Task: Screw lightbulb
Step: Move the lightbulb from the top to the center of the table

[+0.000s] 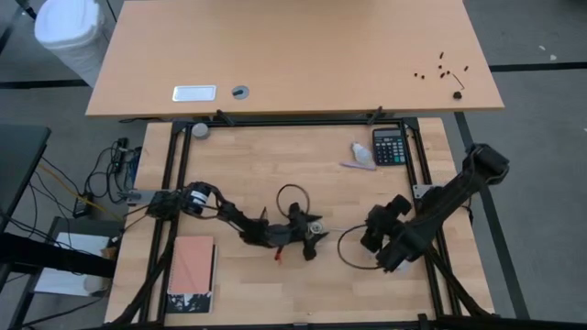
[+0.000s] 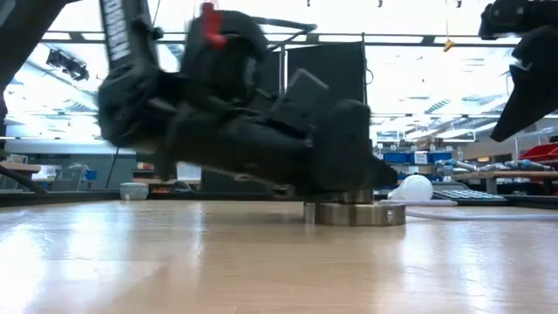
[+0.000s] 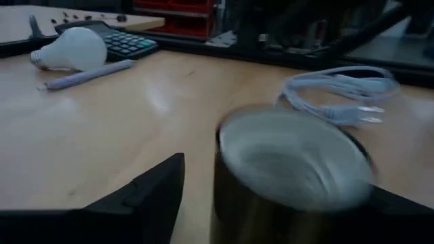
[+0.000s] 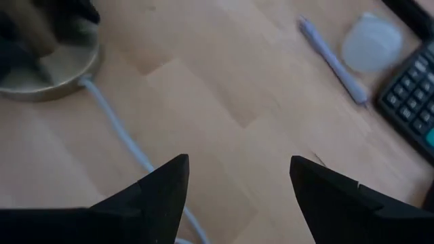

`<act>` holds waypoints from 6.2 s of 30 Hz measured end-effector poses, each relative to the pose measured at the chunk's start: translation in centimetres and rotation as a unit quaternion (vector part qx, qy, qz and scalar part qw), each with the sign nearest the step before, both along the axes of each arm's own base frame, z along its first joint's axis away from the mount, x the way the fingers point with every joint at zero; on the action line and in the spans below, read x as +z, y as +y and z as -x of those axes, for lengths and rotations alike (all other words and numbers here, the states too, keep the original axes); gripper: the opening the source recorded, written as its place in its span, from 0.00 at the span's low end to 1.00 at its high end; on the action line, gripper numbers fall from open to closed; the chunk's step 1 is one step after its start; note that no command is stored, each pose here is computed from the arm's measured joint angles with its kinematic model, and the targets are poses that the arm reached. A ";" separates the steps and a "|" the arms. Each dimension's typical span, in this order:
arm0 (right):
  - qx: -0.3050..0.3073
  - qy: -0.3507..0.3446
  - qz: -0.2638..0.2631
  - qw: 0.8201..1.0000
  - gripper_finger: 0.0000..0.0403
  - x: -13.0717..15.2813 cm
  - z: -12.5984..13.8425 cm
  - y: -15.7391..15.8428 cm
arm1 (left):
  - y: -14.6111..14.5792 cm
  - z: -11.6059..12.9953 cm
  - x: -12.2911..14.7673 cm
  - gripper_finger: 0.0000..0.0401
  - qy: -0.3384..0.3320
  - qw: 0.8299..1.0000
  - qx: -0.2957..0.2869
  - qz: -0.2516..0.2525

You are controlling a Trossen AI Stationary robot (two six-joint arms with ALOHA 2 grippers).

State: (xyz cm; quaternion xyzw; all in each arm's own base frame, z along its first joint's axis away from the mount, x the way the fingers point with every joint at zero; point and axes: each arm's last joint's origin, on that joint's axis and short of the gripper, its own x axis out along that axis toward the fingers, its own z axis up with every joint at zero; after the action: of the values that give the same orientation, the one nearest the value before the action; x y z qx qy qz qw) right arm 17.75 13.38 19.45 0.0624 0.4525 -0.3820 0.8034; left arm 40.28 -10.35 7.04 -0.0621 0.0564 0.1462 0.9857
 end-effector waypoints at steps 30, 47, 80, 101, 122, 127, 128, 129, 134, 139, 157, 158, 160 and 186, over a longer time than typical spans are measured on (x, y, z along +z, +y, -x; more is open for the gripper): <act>-0.021 -0.113 0.022 0.993 0.69 2.5 3.0 -6.6 | 2.6 -4.6 8.5 0.71 0.058 0.997 -0.032 -0.050; -0.106 -0.104 0.007 0.989 0.68 3.0 -1.4 -14.8 | 1.4 -3.8 10.3 0.69 0.077 0.993 -0.021 -0.081; -0.167 -0.060 -0.114 0.977 0.82 -3.3 -3.5 -28.9 | -4.7 -2.1 10.5 0.64 0.065 0.992 -0.073 -0.083; -0.151 -0.022 -0.119 0.981 0.62 -6.3 -4.1 -30.4 | -5.2 -1.8 10.4 0.64 0.070 0.990 -0.082 -0.090; 0.065 -0.062 -0.231 0.969 0.67 -0.2 -10.9 -25.8 | -5.3 2.9 18.5 0.64 0.105 0.986 -0.015 -0.126; 0.158 -0.097 -0.207 0.961 0.69 1.5 -13.8 -21.7 | -6.6 4.9 17.5 0.64 0.179 0.975 -0.003 -0.132; 0.177 -0.105 -0.202 0.958 0.68 1.6 -14.2 -20.9 | -6.8 5.4 17.0 0.64 0.197 0.971 0.002 -0.132; 0.196 -0.114 -0.195 0.954 0.68 1.8 -14.7 -20.1 | -7.0 5.8 16.6 0.64 0.213 0.969 0.009 -0.127; 0.245 -0.161 -0.178 0.939 0.67 2.5 -16.0 -17.5 | -7.8 8.2 13.6 0.64 0.247 0.963 0.046 -0.095; 0.264 -0.168 -0.182 0.932 0.67 2.4 -16.5 -15.8 | -8.6 11.0 10.7 0.64 0.238 0.964 0.079 -0.090; 0.348 -0.220 -0.295 0.862 0.67 0.0 -19.1 -11.7 | -6.8 11.7 9.2 0.64 0.297 0.869 0.111 -0.380; 0.349 -0.223 -0.295 0.861 0.67 0.1 -19.2 -11.7 | -6.5 11.3 9.3 0.64 0.302 0.863 0.111 -0.389; 0.347 -0.226 -0.296 0.861 0.67 0.1 -19.2 -11.7 | -5.9 10.7 9.4 0.64 0.311 0.856 0.107 -0.398; 0.344 -0.249 -0.291 0.857 0.67 0.5 -19.5 -11.8 | -2.9 7.6 10.4 0.50 0.314 0.856 0.087 -0.401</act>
State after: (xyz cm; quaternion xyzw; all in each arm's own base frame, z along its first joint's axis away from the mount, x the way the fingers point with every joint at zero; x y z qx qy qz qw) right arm 37.23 1.58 19.97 0.2264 0.3205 0.0961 0.9148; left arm 32.71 -13.29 17.39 0.3834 0.2932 0.2526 0.8386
